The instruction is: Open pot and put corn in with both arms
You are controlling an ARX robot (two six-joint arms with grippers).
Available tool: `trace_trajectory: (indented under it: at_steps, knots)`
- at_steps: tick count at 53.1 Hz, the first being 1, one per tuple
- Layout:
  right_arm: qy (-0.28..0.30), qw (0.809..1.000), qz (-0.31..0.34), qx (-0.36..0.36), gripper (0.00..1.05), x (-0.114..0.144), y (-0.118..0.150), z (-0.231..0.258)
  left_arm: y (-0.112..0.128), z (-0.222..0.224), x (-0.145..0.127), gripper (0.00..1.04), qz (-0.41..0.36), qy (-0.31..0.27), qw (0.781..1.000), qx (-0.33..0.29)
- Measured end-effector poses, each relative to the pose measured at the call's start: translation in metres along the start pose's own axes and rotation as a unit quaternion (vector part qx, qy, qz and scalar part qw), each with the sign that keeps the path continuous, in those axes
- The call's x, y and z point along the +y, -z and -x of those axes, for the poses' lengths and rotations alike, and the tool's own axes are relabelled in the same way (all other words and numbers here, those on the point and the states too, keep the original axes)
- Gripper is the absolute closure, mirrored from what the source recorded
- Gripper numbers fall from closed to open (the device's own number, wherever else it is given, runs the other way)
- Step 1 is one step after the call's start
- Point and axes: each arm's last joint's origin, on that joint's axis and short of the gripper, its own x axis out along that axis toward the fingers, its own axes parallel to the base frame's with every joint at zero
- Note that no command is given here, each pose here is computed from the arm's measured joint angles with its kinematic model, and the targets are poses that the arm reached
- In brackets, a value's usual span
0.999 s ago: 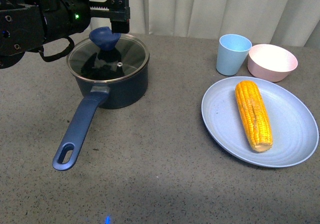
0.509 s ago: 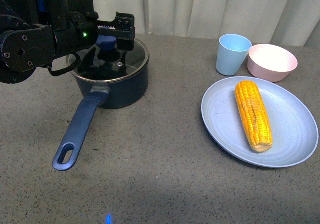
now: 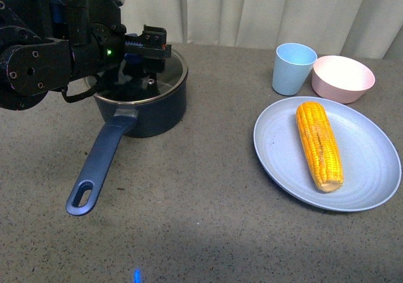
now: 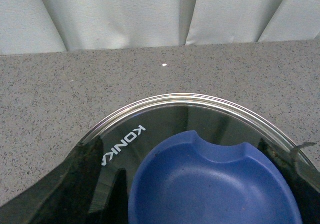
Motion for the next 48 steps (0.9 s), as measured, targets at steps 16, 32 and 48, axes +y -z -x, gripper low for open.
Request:
trace_trajectory:
  at_steps: [16, 32, 48]
  knots:
    - [0.0, 1.0, 0.0, 0.0, 0.09, 0.0, 0.0, 0.0, -0.002, 0.001, -0.002, 0.43, -0.002, 0.005, 1.0, 0.002]
    - [0.0, 1.0, 0.0, 0.0, 0.09, 0.0, 0.0, 0.0, -0.036, 0.016, 0.005, 0.43, 0.019, 0.009, 0.999, -0.028]
    - [0.0, 1.0, 0.0, 0.0, 0.09, 0.0, 0.0, 0.0, -0.053, 0.034, 0.069, 0.43, 0.027, -0.054, 0.994, -0.086]
